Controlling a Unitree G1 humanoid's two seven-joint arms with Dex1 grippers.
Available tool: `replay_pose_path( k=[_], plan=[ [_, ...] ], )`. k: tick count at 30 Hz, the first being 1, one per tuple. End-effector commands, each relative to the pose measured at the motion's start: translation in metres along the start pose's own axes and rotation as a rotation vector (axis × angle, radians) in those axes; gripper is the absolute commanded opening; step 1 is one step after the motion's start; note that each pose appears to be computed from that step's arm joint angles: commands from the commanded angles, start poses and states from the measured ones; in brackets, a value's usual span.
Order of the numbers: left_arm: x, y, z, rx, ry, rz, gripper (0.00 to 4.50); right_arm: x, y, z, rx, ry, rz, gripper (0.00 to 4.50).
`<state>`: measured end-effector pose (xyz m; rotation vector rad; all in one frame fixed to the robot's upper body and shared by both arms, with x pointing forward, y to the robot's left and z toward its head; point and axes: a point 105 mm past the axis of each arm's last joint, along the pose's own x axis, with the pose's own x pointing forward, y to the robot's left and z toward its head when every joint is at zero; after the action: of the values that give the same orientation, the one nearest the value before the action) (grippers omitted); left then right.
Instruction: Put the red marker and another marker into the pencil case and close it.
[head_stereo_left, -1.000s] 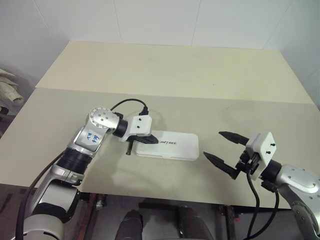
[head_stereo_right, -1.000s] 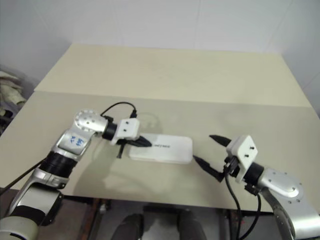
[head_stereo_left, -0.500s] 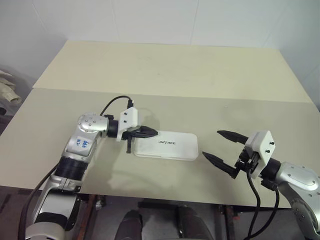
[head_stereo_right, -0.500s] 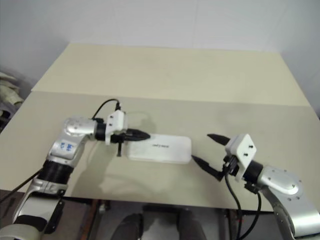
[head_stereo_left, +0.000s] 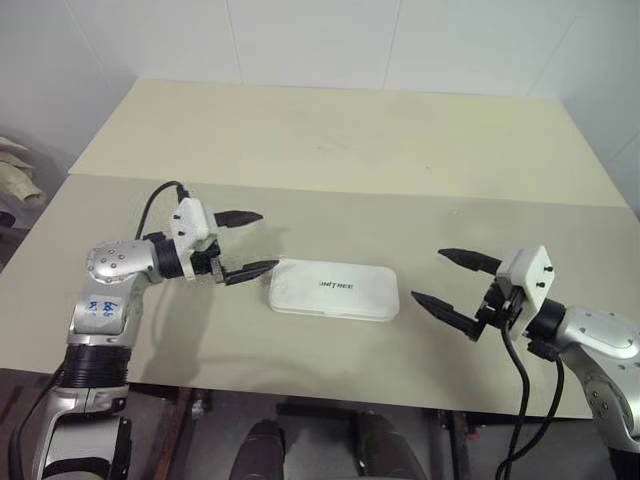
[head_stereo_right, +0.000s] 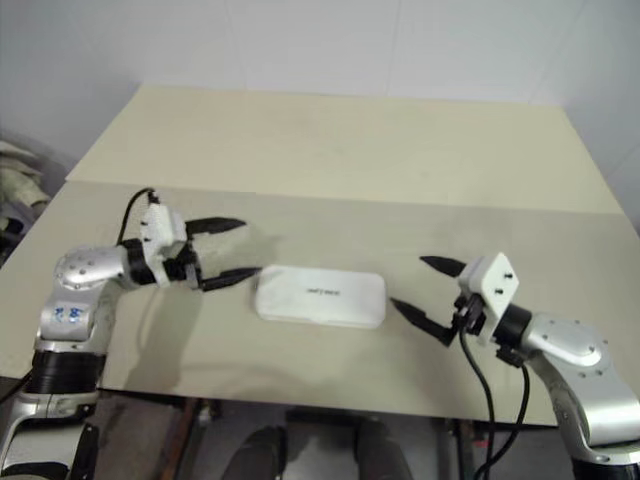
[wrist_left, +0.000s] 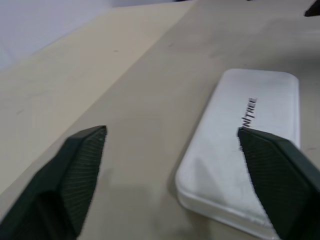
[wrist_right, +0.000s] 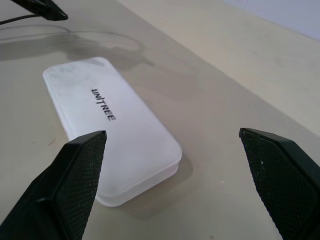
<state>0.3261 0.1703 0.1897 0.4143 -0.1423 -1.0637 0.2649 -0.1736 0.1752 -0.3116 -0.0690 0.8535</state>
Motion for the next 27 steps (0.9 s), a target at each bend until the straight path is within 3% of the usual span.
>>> replay_pose_path(
  k=[1, 14, 18, 27],
  plan=[
    [-0.010, -0.002, 0.002, 0.011, -0.010, 0.030, 4.45, -0.007, -0.010, 0.014, -0.064, -0.027, -0.008, 4.50],
    [0.001, -0.009, -0.001, -0.004, -0.019, 0.040, 4.45, -0.012, -0.020, 0.018, -0.107, -0.022, -0.019, 4.50],
    [-0.018, 0.001, -0.001, 0.005, 0.051, 0.012, 4.45, -0.054, -0.037, 0.020, -0.176, 0.102, -0.045, 4.50],
    [-0.029, 0.007, -0.001, 0.016, 0.086, 0.026, 4.45, -0.056, -0.041, 0.016, -0.190, 0.116, -0.041, 4.50]
  ],
)
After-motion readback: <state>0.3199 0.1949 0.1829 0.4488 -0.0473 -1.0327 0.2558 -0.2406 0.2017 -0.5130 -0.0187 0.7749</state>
